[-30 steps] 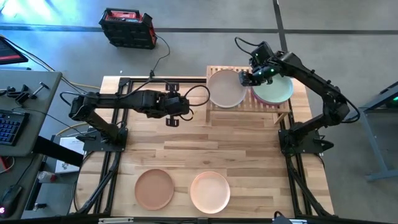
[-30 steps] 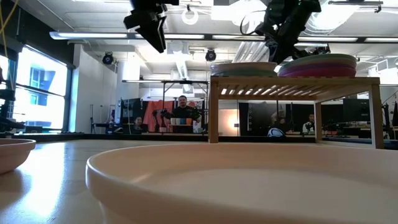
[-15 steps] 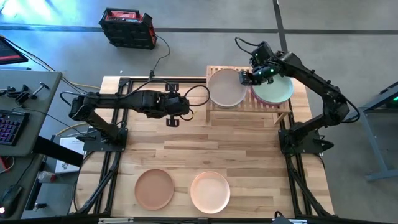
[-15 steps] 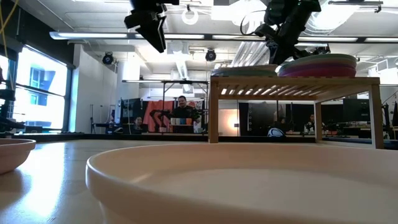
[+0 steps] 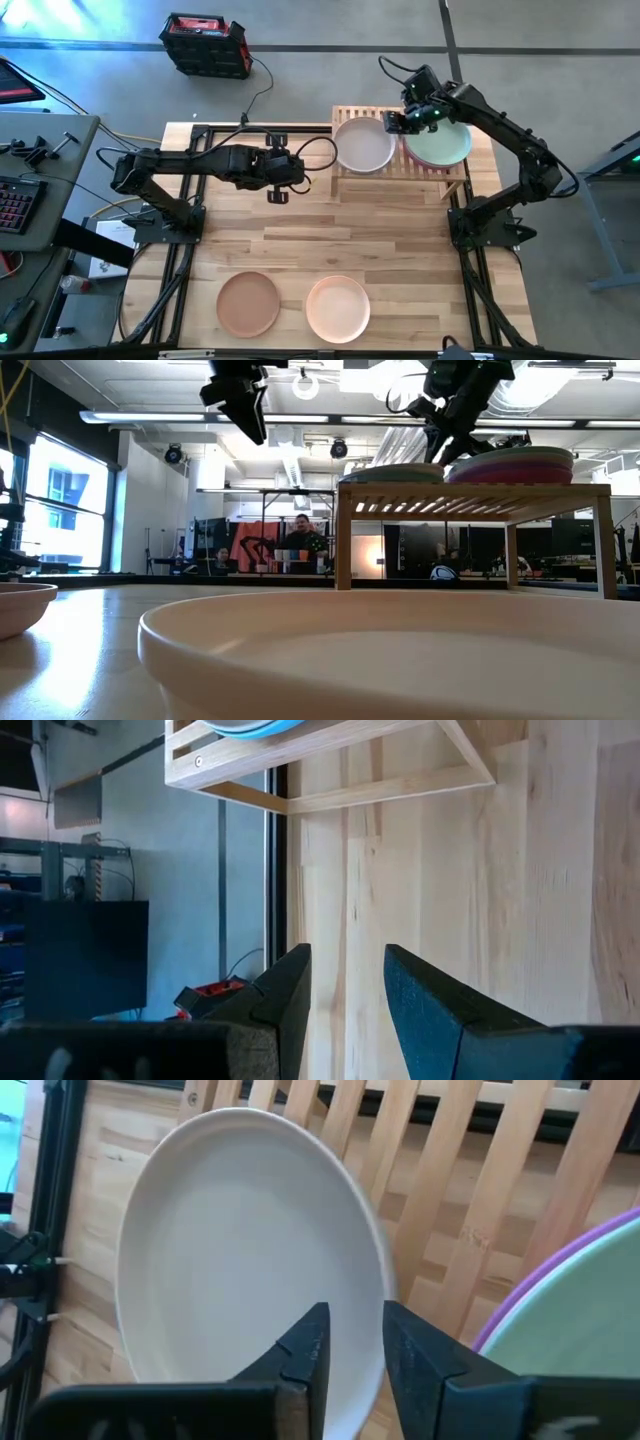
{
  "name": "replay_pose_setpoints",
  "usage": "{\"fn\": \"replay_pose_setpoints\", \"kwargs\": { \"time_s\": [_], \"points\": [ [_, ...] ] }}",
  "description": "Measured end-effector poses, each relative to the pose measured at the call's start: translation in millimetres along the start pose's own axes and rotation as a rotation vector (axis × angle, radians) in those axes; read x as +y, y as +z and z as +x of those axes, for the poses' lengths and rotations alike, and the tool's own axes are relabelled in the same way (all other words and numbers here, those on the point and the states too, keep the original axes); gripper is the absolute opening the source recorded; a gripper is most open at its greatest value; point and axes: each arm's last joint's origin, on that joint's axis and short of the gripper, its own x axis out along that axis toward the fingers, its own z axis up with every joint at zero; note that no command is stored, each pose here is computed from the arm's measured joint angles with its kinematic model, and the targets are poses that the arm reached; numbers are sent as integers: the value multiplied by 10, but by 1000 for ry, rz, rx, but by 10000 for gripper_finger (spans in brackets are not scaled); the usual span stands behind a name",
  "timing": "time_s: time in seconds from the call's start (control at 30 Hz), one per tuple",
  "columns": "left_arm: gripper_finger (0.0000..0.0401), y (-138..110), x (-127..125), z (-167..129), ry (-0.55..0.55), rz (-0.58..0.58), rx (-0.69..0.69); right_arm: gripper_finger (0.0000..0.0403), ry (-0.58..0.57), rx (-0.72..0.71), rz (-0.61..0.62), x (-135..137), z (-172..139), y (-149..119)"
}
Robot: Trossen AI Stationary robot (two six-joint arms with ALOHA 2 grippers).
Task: Place and stack plates onto a shelf
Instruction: Stack the gray plate on top of the light blue plate on the shelf, then stack the brown plate on top of the gray plate on the shelf
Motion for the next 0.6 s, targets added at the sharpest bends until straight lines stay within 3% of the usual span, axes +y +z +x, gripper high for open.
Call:
{"fn": "replay_pose_setpoints", "kwargs": {
  "time_s": [0.27,0.4,0.6],
  "points": [
    [117,-1,-1,1,-1,-24,1,74,42,-2,-7,-9,-19,27],
    [117,-7,1,9,-31,-53,0,74,153,-12,-45,49,-36,63],
    [117,-99,5,49,-181,-191,65,74,341,-52,-123,200,-138,73]
  ]
}}
